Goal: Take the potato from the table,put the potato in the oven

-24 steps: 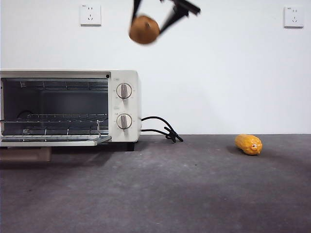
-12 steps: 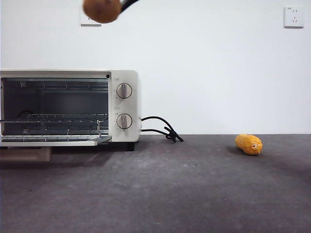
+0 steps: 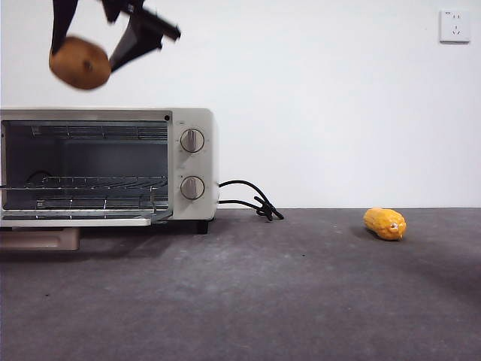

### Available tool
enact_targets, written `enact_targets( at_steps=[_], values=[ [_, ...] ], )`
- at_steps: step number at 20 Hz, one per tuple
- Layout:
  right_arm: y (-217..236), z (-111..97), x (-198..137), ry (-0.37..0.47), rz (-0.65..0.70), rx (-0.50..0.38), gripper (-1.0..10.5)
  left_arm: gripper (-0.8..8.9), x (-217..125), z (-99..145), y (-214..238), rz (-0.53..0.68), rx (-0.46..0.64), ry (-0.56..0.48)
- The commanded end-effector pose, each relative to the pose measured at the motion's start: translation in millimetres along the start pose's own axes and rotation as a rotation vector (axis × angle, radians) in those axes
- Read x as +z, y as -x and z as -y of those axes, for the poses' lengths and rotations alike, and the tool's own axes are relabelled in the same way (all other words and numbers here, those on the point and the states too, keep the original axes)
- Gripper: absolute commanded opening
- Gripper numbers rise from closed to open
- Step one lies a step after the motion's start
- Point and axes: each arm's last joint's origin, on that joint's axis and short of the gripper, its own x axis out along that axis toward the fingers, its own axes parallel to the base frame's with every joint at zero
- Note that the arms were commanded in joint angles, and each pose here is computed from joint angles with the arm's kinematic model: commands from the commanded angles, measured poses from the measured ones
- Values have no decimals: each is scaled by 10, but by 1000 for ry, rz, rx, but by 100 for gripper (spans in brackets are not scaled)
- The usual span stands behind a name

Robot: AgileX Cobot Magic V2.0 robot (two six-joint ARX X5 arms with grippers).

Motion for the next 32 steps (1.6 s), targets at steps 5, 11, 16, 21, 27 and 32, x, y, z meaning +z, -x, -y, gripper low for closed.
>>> enact_targets(
  at_steps=[5, 11, 16, 21, 27, 32],
  values=[
    [-386, 83, -209, -21, -9, -6, 122, -6, -138, -86, 178, 54, 132, 40],
    [-474, 160, -215, -55, 25, -10, 121, -6, -119, -80, 155, 50, 116, 28],
    [-550, 270, -247, -87, 8, -5, 122, -6, -116, -81, 149, 54, 102, 21],
    [-717, 342, -309, -126, 11, 1, 122, -6, -115, -82, 147, 57, 92, 16],
    [-850, 384, -317, -151, 69, -16, 122, -6, -115, -83, 147, 58, 88, 14],
    [-912, 436, -305, -165, 114, -31, 122, -6, -115, -83, 147, 58, 88, 14]
  ],
)
